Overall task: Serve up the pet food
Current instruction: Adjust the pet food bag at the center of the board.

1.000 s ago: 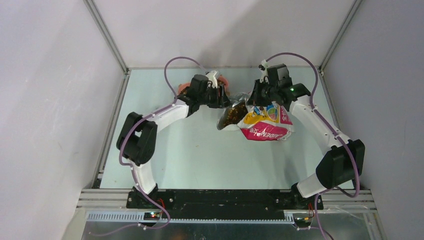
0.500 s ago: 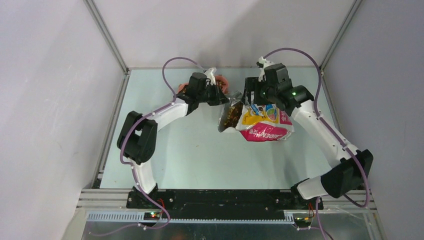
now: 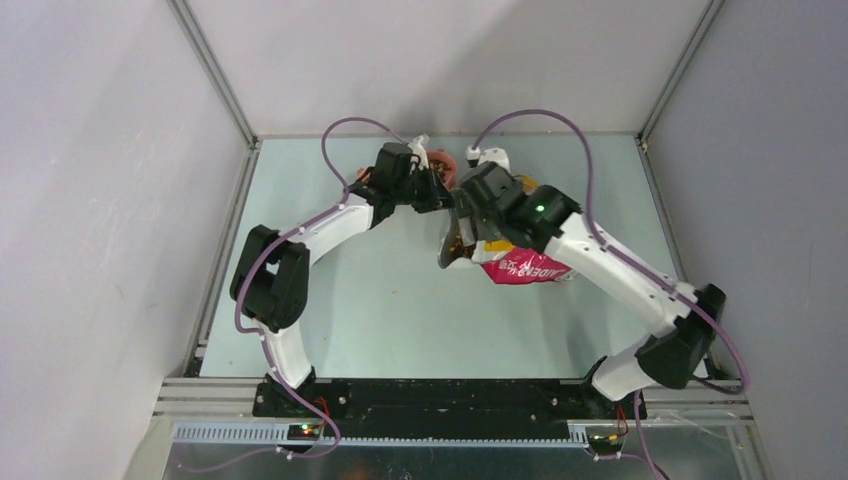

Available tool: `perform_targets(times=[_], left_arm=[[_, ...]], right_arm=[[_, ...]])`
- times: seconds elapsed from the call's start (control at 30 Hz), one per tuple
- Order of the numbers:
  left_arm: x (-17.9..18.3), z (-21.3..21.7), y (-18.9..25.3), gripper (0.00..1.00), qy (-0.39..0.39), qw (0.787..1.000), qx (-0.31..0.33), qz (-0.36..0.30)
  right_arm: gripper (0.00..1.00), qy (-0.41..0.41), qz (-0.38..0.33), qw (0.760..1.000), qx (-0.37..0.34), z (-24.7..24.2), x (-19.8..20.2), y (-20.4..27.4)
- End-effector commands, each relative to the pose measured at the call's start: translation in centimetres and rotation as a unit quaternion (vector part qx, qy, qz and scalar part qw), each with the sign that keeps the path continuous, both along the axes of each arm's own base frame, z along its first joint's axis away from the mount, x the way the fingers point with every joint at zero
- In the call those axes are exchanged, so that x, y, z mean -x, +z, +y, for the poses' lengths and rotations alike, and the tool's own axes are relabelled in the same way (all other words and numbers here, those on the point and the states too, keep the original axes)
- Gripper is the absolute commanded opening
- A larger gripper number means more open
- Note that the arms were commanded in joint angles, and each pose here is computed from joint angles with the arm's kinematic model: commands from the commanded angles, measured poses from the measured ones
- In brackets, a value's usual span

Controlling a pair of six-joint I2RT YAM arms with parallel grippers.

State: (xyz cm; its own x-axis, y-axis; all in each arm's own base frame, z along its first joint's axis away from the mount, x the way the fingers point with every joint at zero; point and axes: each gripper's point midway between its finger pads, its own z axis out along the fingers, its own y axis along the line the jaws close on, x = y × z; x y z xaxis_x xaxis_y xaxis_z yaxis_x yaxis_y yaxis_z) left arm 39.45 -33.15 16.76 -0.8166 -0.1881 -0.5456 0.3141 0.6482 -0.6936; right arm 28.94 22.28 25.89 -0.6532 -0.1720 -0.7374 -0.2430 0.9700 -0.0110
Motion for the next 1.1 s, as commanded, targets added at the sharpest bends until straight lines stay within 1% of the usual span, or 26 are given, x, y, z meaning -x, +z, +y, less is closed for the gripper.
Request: perform_targets(times=[0.0, 0.1, 0.23, 0.3, 0.33, 0.37, 0.4, 0.43, 0.5, 0.57, 0.6, 0.63, 0.67, 0.7, 0.8, 0.87, 0.9, 0.93, 0.97, 1.0, 1.03, 1.07], left_arm=[[0.2, -1.4, 10.4, 0.0, -0.035, 0.991, 0.086, -0.092], [0.3, -1.1, 9.8, 0.0, -0.034, 0.994, 0.071, -0.081], [0.0, -0.8, 9.9, 0.0, -0.029, 0.994, 0.057, -0.084], [-0.3, -0.6, 10.0, 0.0, -0.024, 0.995, 0.054, -0.084], [-0.5, -0.5, 10.0, 0.0, -0.021, 0.995, 0.053, -0.083], [-0.7, -0.3, 10.0, 0.0, -0.018, 0.995, 0.051, -0.081], [-0.8, -0.2, 10.1, 0.0, -0.015, 0.995, 0.05, -0.08], [-1.1, 0.1, 10.3, 0.0, -0.011, 0.996, 0.051, -0.079], [-1.5, 0.4, 10.6, 0.0, -0.004, 0.996, 0.054, -0.078], [-1.8, 0.9, 11.1, 0.0, 0.001, 0.995, 0.059, -0.076], [-1.9, 1.2, 11.3, 0.0, 0.004, 0.995, 0.062, -0.075], [-1.9, 1.4, 11.8, 0.0, 0.004, 0.995, 0.065, -0.077], [-2.0, 1.7, 12.2, 0.0, 0.007, 0.995, 0.066, -0.079], [-1.9, 1.9, 12.5, 0.0, 0.006, 0.995, 0.067, -0.079], [-1.2, 3.0, 13.4, 0.0, 0.003, 0.994, 0.061, -0.085], [-0.3, 3.5, 13.7, 0.0, -0.006, 0.994, 0.051, -0.092], [0.1, 3.7, 13.5, 0.0, -0.01, 0.995, 0.044, -0.087], [0.8, 3.9, 14.1, 0.0, -0.02, 0.994, 0.04, -0.098], [1.3, 4.1, 14.0, 0.0, -0.025, 0.995, 0.033, -0.095], [1.9, 4.4, 14.4, 0.0, -0.032, 0.993, 0.028, -0.106], [2.4, 4.6, 14.4, 0.0, -0.036, 0.994, 0.022, -0.104], [3.0, 5.0, 15.0, 0.0, -0.04, 0.992, 0.018, -0.117]], right_arm=[[0.8, -0.053, -0.001, 0.995, 0.082, -0.7, 0.5, -1.6], [0.8, -0.049, 0.013, 0.993, 0.106, 0.1, 0.6, -3.3], [0.76, -0.069, 0.041, 0.985, 0.151, -1.0, 1.2, -5.0], [0.71, -0.071, 0.054, 0.983, 0.163, -1.7, 1.9, -5.5], [0.67, -0.07, 0.062, 0.981, 0.169, -2.0, 2.3, -6.1], [0.65, -0.065, 0.067, 0.982, 0.163, -2.1, 2.7, -6.0], [0.6, -0.061, 0.073, 0.981, 0.167, -2.3, 3.0, -6.6], [0.58, -0.053, 0.079, 0.982, 0.162, -2.3, 3.4, -6.6], [0.49, -0.045, 0.095, 0.98, 0.166, -2.8, 4.0, -7.3], [0.29, -0.047, 0.109, 0.979, 0.166, -3.7, 4.1, -7.5], [0.23, -0.042, 0.112, 0.98, 0.16, -3.9, 4.2, -7.2], [0.11, -0.049, 0.11, 0.981, 0.151, -4.4, 3.7, -6.8], [0.04, -0.048, 0.105, 0.984, 0.138, -4.7, 3.5, -5.9], [0.0, -0.057, 0.097, 0.985, 0.127, -5.5, 2.8, -5.2], [0.0, -0.076, 0.052, 0.992, 0.092, -7.4, 1.4, -1.7], [0.0, -0.083, 0.011, 0.994, 0.067, -8.7, 0.3, 1.0], [0.0, -0.083, -0.022, 0.995, 0.043, -8.8, -0.1, 2.8], [0.0, -0.075, -0.035, 0.996, 0.038, -9.1, -0.3, 3.6], [0.0, -0.066, -0.067, 0.995, 0.019, -9.1, -0.6, 5.3], [0.0, -0.063, -0.078, 0.995, 0.007, -9.3, -0.8, 6.0], [0.0, -0.053, -0.108, 0.993, -0.012, -9.2, -0.9, 7.6], [0.0, -0.042, -0.127, 0.99, -0.037, -8.8, -1.2, 8.8]])
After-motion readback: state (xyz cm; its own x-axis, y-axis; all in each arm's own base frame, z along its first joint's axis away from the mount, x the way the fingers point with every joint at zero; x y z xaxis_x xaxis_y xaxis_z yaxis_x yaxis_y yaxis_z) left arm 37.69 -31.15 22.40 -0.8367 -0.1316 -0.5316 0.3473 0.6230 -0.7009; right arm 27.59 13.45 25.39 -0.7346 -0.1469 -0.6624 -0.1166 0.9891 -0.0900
